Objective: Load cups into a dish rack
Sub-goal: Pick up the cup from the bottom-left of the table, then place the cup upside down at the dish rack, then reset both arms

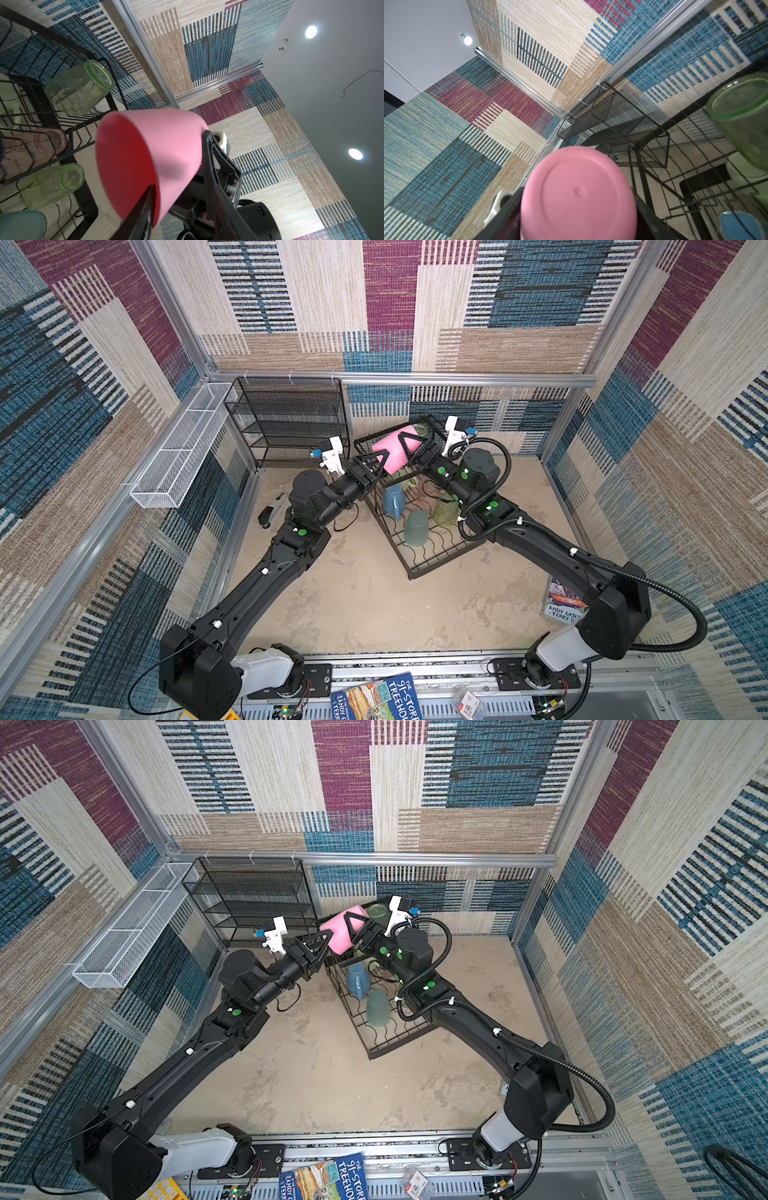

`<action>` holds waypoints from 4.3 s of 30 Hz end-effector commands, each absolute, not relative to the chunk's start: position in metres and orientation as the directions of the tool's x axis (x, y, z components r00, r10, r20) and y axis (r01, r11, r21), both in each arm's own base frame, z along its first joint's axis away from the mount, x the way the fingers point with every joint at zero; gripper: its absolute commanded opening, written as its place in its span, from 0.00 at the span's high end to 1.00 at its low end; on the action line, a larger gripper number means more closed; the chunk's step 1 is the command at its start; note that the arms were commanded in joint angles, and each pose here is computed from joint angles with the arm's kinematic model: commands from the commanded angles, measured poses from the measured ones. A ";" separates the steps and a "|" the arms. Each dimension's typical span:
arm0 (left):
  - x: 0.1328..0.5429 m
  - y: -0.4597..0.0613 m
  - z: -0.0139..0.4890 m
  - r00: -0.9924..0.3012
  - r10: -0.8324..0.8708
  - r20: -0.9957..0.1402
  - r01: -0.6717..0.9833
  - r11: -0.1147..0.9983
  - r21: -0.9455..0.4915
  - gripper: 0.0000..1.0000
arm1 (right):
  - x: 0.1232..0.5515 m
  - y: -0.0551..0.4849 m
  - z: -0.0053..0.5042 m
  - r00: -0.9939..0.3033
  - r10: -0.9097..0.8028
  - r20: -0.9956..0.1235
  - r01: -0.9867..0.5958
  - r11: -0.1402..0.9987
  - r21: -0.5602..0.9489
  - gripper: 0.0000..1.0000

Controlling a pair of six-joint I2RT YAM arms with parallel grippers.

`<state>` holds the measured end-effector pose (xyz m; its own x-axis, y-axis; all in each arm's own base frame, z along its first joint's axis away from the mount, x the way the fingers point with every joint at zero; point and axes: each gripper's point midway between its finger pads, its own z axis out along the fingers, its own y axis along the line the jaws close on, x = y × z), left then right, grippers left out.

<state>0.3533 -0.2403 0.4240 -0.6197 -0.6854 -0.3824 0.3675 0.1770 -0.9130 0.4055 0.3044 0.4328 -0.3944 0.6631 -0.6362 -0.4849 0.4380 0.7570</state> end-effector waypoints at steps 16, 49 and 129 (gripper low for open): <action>0.374 -0.168 0.353 -0.601 -0.365 -0.711 0.241 0.766 -0.597 0.08 | 0.482 0.318 0.433 -0.051 0.237 -0.970 -0.443 0.865 0.235 0.43; 0.366 -0.080 0.327 -0.469 -0.167 -0.867 0.116 0.962 -0.248 0.03 | 0.542 0.358 0.318 -0.142 -0.104 -0.984 -0.348 0.936 -0.049 0.41; 0.374 0.040 0.141 -0.495 -0.176 -0.851 -0.340 0.940 0.004 0.01 | 0.359 -0.028 0.170 -0.048 0.086 -0.995 0.250 0.966 0.071 0.00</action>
<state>0.3614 0.0332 0.1359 -0.5414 -0.1965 -0.8175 -0.3300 0.9440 -0.0084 0.3548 -0.0315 0.1409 -0.1944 0.1166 -0.9740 0.2881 0.9559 0.0569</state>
